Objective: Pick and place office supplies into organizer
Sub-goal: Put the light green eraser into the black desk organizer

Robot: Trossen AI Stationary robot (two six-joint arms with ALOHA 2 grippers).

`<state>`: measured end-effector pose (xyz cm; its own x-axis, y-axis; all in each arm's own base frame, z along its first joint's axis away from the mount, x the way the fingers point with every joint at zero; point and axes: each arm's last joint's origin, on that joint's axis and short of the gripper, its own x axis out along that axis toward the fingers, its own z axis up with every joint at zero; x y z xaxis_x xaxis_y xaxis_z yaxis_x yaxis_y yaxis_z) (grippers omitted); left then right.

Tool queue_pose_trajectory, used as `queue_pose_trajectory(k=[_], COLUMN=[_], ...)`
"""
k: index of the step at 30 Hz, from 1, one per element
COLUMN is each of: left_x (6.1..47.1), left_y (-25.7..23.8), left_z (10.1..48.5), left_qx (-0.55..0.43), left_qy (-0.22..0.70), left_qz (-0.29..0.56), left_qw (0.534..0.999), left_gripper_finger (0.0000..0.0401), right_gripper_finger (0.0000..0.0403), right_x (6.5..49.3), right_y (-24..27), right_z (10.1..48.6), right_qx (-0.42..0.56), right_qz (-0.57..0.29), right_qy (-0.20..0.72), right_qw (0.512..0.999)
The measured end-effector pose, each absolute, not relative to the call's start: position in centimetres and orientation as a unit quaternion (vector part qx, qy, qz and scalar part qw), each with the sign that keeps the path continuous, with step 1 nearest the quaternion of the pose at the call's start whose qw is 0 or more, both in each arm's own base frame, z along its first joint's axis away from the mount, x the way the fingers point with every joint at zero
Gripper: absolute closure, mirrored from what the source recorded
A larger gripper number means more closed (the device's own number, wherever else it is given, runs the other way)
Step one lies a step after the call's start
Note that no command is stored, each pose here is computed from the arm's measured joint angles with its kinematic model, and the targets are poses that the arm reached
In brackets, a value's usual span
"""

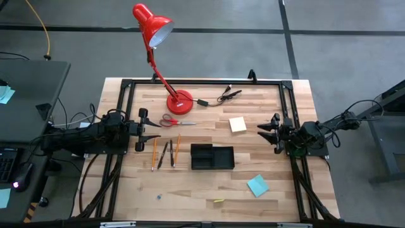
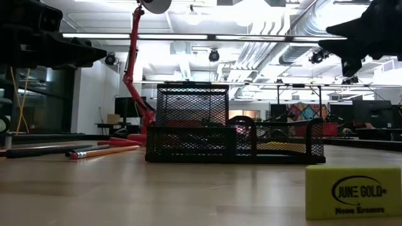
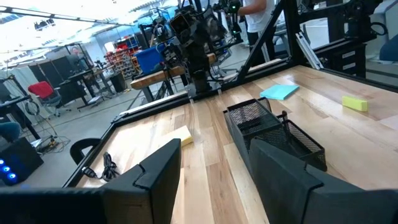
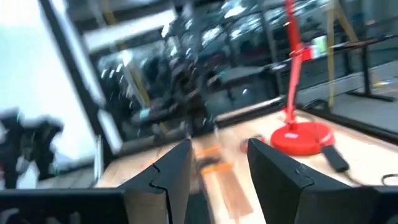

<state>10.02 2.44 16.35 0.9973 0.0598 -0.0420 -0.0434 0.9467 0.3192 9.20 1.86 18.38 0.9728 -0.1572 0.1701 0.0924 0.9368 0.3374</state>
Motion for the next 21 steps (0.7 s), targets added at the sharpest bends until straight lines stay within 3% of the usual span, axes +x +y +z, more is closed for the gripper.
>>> queue_pose_trajectory(k=[5,10,12,17,21], left_x=[10.0,9.6,9.3,8.9,8.8], left_y=[2.4,2.3,2.3,2.3,2.4], left_z=[17.2,19.8,20.4,21.4,21.6], left_qx=[0.163,0.026,0.0,-0.043,-0.057], left_qy=[-0.018,-0.155,-0.19,-0.248,-0.262], left_qz=[0.036,0.03,0.035,0.045,0.059], left_qw=[0.986,0.987,0.981,0.967,0.962], left_gripper_finger=[0.0222,0.0222,0.0222,0.0222,0.0222], right_gripper_finger=[0.0253,0.0253,0.0253,0.0253,0.0253], right_x=[8.4,7.4,7.2,7.1,7.4], right_y=[0.9,0.0,-0.1,-0.3,-0.2], right_z=[20.2,21.3,21.2,20.9,20.5], right_qx=[0.339,0.558,0.593,0.627,0.601], right_qz=[-0.149,-0.192,-0.208,-0.237,-0.255], right_qy=[-0.222,-0.346,-0.365,-0.387,-0.364], right_qw=[0.902,0.729,0.687,0.634,0.664])
